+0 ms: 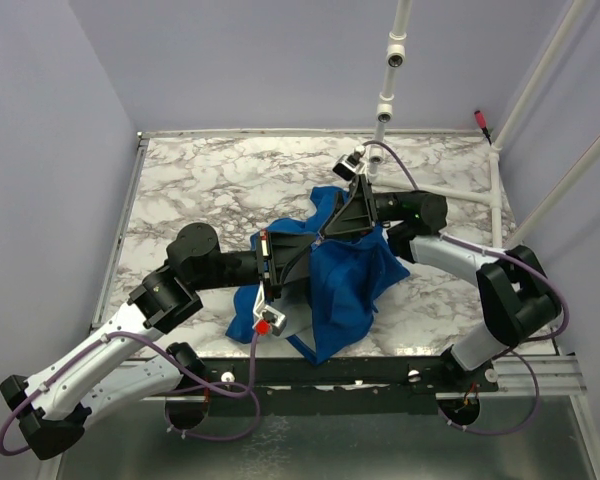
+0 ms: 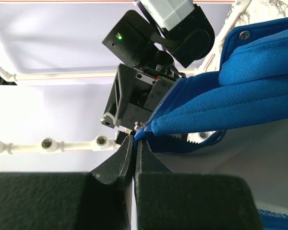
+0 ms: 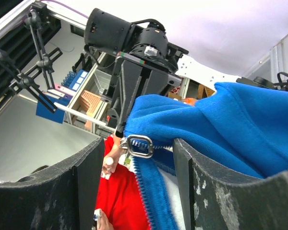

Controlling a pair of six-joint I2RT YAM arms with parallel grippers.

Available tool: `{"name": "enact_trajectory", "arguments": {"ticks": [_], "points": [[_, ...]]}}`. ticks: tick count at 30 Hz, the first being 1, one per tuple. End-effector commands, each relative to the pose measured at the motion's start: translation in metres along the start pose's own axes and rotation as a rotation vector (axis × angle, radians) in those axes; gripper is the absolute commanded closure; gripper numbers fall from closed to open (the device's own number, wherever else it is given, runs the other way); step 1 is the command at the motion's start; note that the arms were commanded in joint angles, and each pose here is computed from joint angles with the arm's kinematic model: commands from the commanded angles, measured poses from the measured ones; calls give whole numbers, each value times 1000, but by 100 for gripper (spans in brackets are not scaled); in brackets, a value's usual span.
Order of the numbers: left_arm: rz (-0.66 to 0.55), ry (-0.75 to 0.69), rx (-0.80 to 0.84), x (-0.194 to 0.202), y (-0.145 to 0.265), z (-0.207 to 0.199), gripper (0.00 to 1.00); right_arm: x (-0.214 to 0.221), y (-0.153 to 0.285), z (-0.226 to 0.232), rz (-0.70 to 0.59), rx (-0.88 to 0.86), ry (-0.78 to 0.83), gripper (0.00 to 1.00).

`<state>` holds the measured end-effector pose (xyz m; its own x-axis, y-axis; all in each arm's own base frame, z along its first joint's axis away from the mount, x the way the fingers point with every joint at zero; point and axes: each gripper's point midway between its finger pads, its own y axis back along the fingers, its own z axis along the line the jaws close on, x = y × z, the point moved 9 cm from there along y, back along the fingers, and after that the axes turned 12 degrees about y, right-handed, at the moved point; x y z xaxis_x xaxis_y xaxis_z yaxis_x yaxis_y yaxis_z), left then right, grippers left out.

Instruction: Zip up the jacket

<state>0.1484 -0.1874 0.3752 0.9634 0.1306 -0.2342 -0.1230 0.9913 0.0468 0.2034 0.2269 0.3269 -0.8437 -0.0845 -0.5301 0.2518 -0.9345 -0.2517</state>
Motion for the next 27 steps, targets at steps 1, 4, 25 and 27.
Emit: {"name": "enact_trajectory", "arguments": {"ticks": [1, 4, 25, 27], "points": [[-56, -72, -50, -12, 4, 16, 100, 13, 2, 35, 2, -116, 235, 38], [-52, -75, -49, -12, 4, 16, 100, 19, 5, 39, 6, -113, 220, 40], [-57, -89, -42, -11, 2, 14, 100, 16, 15, 41, 0, -79, 221, 67], [-57, -89, -42, -11, 2, 14, 100, 16, 16, 39, -1, -76, 213, 67]]}}
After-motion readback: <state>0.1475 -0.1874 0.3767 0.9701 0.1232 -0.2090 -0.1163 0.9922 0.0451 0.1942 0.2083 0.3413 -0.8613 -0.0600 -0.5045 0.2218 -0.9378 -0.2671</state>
